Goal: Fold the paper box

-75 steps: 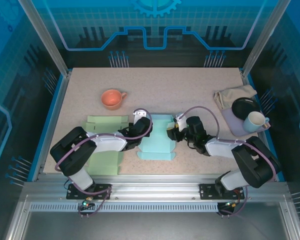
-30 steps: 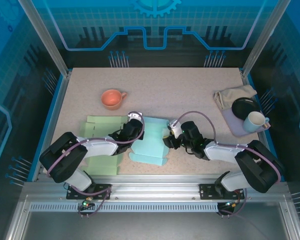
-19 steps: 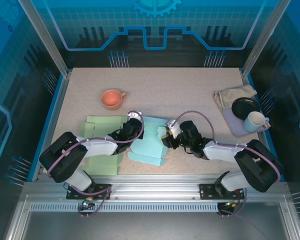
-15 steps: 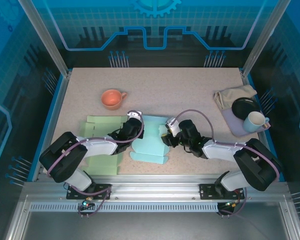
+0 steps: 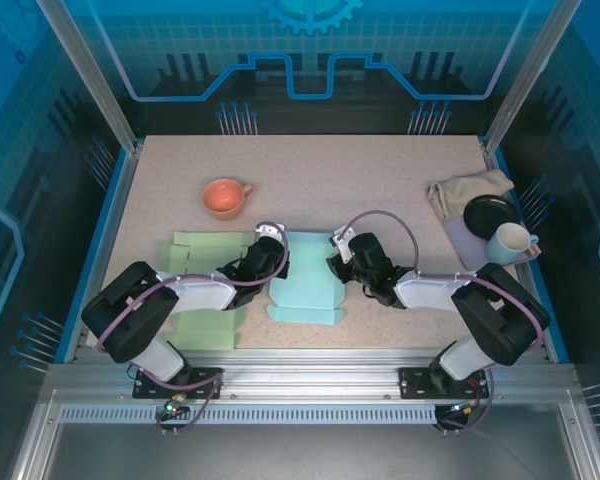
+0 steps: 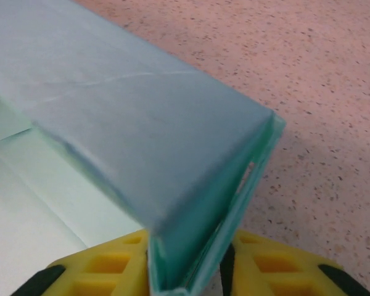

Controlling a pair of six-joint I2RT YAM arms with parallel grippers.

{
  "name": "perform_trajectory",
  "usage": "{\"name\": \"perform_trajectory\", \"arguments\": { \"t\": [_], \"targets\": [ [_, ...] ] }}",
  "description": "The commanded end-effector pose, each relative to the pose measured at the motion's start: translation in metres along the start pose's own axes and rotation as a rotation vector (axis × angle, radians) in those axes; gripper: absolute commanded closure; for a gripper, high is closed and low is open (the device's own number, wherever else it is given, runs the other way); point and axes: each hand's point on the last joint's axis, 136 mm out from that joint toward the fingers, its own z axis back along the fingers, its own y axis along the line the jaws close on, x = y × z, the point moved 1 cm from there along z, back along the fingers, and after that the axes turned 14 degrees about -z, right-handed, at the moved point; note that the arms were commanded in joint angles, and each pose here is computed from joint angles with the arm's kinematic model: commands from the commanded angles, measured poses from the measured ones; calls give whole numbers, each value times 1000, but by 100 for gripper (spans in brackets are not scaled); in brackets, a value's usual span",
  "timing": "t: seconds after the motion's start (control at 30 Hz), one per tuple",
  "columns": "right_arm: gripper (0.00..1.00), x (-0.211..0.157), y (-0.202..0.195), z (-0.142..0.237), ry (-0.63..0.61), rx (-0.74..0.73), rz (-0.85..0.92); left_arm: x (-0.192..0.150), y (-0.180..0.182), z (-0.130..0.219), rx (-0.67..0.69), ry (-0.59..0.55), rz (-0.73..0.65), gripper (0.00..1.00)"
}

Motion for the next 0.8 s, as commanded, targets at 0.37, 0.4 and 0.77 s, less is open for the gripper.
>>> {"name": "perform_trajectory", "arguments": {
  "t": [0.37,0.4,0.77],
  "targets": [
    [77,2,-99,21,-87,-733,-130,-17,41,15,362,140,85,93],
    [77,2,-102,23,-95,-755,-135,-16,41,17,371,136,84,93],
    [67,4,-50,-15,-90,-496,-51,-4,28,18,359,126,92,93]
  ]
}}
